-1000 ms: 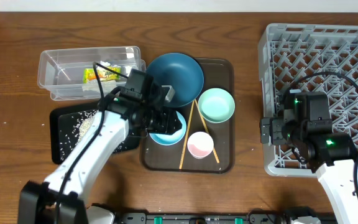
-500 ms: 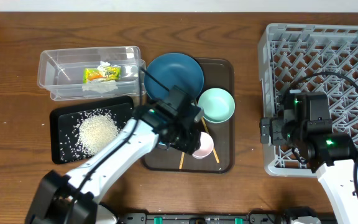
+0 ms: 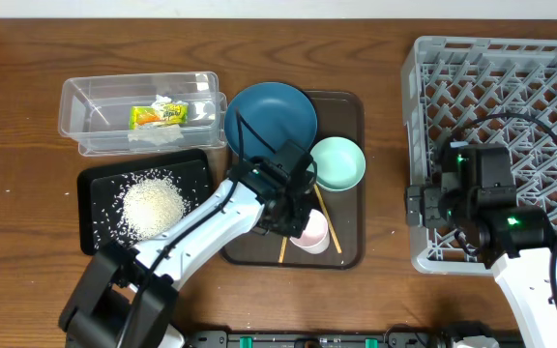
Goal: Sort waste into correct bins and load items into the dishwasher rack
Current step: 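Grasp the pink cup with the left gripper and lift it, then hand the pink cup from the left gripper to the right gripper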
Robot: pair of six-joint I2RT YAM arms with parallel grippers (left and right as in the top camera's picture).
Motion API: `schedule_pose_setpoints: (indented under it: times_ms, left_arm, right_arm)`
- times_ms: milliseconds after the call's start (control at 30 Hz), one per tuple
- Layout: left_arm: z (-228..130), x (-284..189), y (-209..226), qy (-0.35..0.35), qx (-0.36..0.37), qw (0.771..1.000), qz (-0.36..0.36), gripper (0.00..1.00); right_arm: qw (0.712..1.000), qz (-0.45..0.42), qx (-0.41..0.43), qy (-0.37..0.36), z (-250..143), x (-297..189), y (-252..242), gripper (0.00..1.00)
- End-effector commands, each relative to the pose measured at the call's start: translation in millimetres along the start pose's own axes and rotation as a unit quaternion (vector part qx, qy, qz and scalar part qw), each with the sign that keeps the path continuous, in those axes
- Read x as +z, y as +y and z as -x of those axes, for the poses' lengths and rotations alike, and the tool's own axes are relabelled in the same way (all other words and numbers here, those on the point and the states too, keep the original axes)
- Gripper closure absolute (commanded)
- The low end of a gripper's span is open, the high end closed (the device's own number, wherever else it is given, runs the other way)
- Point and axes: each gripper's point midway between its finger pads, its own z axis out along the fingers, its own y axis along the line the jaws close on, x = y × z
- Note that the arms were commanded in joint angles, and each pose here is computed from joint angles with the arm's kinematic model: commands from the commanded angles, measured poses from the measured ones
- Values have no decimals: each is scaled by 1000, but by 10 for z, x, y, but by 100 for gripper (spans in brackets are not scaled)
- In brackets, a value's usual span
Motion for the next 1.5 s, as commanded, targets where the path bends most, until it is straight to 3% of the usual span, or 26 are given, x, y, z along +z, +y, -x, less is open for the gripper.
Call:
schedule_pose_setpoints:
  times_ms: [0, 167, 233, 333, 467, 567, 833, 1233, 1367, 1467]
  left_arm:
    - [233, -359, -94, -56, -21, 998, -37, 94]
    - [371, -788, -102, -102, -52, 986, -124, 94]
    - [453, -994, -101, -123, -73, 974, -178, 94]
    - [614, -1300, -119, -149, -96, 944, -278, 94]
    - [776, -1500, -20, -163, -147, 915, -338, 94]
    - [853, -1571, -46, -162, -158, 901, -370, 94]
    - [869, -1626, -305, -135, -139, 884, -424, 94]
    - [774, -1750, -554, -109, -96, 868, -474, 94]
    - [775, -1749, -553, -109, -96, 868, -474, 94]
    - [776, -1750, -552, -109, -96, 868, -474, 94]
  right_arm:
    - [996, -83, 38, -15, 65, -84, -268, 1]
    - [993, -73, 92, -21, 85, -78, -317, 1]
    - [995, -14, 98, -26, 136, -61, -152, 1]
    - [987, 150, 35, -49, 289, -133, 378, 1]
    - [922, 372, -39, -94, 447, -516, 1075, 1]
    - [868, 474, -80, -120, 511, -782, 1364, 1]
    - [807, 557, -137, -139, 568, -937, 1695, 1]
    - [773, 569, -206, -192, 679, -960, 1860, 1]
    - [730, 601, -237, -222, 699, -1165, 1907, 9]
    - [719, 609, -245, -229, 696, -1218, 1916, 13]
